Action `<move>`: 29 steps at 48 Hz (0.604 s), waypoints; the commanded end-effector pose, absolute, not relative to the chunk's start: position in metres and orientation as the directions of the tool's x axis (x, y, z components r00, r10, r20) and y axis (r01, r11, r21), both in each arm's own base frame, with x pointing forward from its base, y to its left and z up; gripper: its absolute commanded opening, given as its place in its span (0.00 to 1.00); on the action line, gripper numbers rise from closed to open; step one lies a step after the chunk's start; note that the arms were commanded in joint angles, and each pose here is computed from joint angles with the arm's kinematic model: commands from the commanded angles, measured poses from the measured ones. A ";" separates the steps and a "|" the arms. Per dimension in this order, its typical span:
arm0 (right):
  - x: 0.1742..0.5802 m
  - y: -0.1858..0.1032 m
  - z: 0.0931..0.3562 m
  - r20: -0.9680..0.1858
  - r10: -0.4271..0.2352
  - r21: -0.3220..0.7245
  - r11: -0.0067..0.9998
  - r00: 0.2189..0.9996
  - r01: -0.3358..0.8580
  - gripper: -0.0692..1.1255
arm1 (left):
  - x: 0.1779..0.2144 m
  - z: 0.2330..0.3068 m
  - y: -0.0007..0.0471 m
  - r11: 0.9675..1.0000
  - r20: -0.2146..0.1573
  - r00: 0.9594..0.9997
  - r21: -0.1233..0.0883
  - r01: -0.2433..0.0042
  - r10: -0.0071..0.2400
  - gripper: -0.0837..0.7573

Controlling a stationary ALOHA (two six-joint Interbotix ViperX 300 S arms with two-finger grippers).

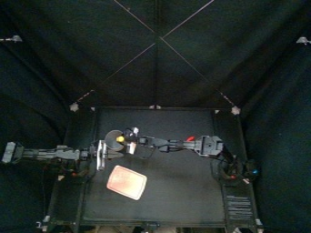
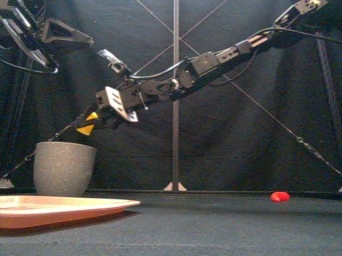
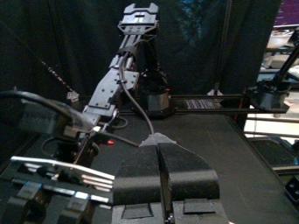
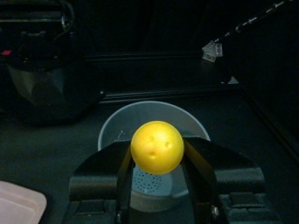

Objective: Pick the yellow can then place it in the grey bowl
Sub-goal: Drop yellow can in the grey bowl and return to neutral

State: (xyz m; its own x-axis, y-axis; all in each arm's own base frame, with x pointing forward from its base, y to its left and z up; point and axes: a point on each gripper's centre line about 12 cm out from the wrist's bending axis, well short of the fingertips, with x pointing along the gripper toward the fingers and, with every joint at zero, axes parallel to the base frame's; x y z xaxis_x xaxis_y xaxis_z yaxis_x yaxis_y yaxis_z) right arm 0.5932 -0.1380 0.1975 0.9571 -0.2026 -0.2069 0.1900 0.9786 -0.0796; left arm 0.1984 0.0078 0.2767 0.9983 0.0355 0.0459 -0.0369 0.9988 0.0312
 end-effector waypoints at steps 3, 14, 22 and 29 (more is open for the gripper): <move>0.604 -0.154 0.230 -0.134 -0.230 -0.069 0.972 0.964 0.223 0.68 | 0.2001 0.2845 0.0077 0.998 0.069 0.997 0.045 -0.036 0.033 0.12; 0.613 -0.157 0.231 -0.149 -0.236 -0.060 0.971 0.960 0.230 0.79 | 0.2000 0.2829 0.0070 0.998 0.062 0.998 0.054 -0.032 0.029 0.12; 0.613 -0.155 0.230 -0.155 -0.234 -0.058 0.972 0.960 0.227 0.84 | 0.1997 0.2816 0.0073 0.998 0.059 0.998 0.055 -0.033 0.030 0.12; 0.606 -0.153 0.233 -0.161 -0.233 -0.059 0.972 0.959 0.226 0.84 | 0.1998 0.2822 0.0073 0.998 0.061 0.998 0.055 -0.033 0.030 0.12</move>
